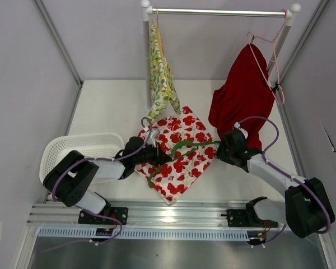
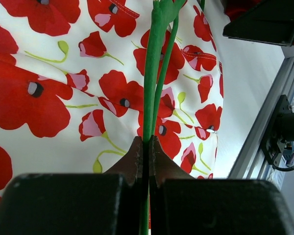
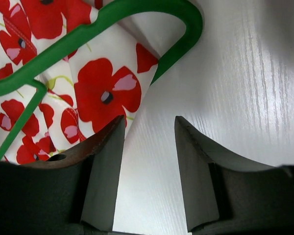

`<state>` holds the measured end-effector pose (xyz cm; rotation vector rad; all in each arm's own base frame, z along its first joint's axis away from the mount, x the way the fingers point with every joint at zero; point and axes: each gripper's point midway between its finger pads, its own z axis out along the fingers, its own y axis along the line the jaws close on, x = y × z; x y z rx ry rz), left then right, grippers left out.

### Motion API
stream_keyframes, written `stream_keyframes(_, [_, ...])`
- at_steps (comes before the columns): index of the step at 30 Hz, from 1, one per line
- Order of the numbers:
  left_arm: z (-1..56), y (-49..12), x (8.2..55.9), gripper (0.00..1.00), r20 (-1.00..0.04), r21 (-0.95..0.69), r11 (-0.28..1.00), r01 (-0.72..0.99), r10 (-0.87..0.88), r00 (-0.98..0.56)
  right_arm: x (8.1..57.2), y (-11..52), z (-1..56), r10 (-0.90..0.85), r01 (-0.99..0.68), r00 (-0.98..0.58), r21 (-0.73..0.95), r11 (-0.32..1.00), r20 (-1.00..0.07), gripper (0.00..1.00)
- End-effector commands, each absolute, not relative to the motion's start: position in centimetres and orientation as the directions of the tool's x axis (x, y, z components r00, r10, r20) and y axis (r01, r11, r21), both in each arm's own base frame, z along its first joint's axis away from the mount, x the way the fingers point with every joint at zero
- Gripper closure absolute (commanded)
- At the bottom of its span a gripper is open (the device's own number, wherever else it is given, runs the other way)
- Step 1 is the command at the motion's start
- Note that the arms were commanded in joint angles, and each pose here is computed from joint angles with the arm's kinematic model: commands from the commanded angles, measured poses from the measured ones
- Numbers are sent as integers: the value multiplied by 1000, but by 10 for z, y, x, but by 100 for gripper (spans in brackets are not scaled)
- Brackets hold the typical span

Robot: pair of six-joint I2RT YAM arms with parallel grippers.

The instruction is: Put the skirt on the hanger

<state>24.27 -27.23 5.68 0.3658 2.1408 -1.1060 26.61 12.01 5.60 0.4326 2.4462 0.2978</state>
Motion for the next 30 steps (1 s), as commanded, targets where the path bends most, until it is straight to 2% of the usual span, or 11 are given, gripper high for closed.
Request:
stream_keyframes(1, [43,-262,241,100,-688,-571,649,503,-44,-724,276,127,54,419,240,-736,374,896,-531,49])
stream_keyframes(16, [45,-267,241,100,-687,-584,630,513,-47,-725,282,137,41,557,293,-659,509,809,-506,49])
stream_keyframes(22, [42,-266,239,100,-684,-584,629,514,-41,-728,295,143,52,611,265,-591,590,763,-526,53])
stream_keyframes(30, [42,-269,237,100,-682,-588,619,520,-34,-731,295,138,64,658,246,-512,640,728,-552,52])
